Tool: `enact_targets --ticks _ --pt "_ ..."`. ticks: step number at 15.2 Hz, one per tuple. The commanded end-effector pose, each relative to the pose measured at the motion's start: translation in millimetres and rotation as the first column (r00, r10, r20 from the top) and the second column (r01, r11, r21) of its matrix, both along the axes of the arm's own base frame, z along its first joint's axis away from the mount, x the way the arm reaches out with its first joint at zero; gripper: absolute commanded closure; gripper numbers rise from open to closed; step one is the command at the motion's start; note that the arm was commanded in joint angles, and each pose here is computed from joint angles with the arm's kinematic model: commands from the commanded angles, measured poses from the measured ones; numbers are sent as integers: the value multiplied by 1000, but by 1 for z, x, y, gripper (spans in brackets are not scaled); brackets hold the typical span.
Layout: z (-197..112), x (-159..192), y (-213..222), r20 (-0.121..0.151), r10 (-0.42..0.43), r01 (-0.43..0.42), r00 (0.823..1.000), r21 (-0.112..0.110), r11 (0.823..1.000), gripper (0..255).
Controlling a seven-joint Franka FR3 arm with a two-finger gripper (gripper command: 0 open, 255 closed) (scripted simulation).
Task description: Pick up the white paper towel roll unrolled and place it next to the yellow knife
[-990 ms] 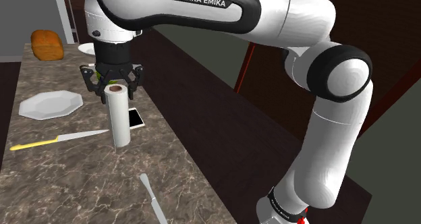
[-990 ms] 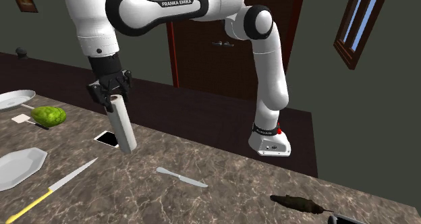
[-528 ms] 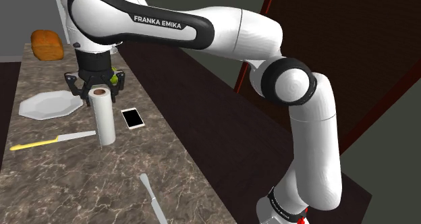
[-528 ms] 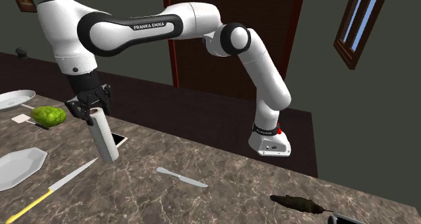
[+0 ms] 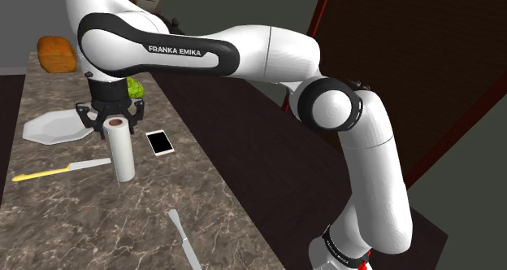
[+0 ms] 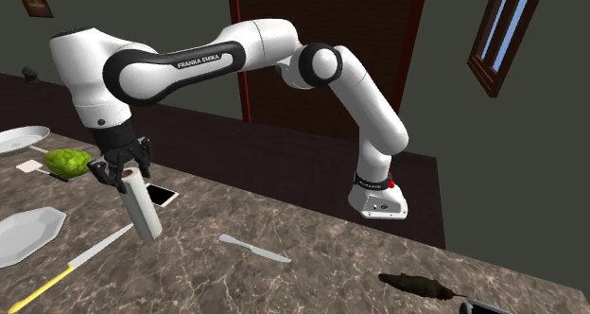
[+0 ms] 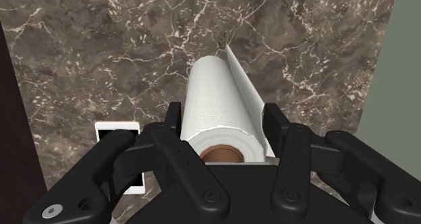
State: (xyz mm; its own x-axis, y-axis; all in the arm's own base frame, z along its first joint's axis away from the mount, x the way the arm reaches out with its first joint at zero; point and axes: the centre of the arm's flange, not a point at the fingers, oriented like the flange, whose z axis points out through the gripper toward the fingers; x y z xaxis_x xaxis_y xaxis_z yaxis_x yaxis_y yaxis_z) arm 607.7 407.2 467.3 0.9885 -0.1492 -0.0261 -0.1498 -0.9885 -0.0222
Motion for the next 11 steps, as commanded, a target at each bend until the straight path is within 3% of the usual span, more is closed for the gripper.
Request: enact_targets --ticks 1,6,11 --pt "-11 -1 -1 0 0 0 1000 0 1000 255" --pt "-37 -1 -1 0 0 0 1000 0 1000 255" --pt "-40 -1 -1 0 0 0 1000 0 1000 255"
